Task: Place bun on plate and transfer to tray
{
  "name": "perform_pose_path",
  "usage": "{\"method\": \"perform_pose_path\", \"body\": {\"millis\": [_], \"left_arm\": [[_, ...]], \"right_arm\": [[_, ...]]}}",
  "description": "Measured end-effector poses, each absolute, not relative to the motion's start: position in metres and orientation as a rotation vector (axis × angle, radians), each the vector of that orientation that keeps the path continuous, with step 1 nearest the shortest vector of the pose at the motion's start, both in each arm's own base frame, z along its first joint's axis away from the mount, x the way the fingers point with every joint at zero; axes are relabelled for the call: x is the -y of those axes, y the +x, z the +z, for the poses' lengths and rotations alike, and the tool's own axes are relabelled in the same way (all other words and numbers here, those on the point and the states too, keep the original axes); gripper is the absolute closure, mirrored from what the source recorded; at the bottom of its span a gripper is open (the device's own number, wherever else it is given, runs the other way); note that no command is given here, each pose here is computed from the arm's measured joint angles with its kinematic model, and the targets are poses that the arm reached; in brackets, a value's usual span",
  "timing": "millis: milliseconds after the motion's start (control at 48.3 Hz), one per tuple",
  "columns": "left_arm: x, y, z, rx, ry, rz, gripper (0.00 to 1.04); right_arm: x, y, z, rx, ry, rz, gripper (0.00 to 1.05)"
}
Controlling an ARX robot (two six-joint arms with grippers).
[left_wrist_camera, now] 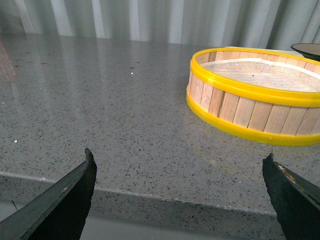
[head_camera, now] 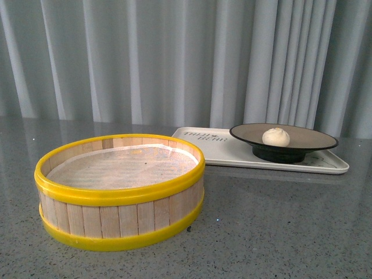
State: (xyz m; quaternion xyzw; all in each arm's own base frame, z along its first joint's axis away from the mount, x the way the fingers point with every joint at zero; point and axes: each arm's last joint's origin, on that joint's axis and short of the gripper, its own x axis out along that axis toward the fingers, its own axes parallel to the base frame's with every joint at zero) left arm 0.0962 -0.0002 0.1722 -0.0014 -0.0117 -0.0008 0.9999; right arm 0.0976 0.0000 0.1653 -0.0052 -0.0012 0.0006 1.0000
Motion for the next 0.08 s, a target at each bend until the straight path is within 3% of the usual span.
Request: {"method": "perform_pose_path", "body": {"millis": [83], "left_arm": [[0.0002,0.0962,0.1722,0.023,-0.003,-0.002,0.07]], "right_arm": [[0.0,0.0976,0.1651,0.002,-0.01,0.001,0.08]]}}
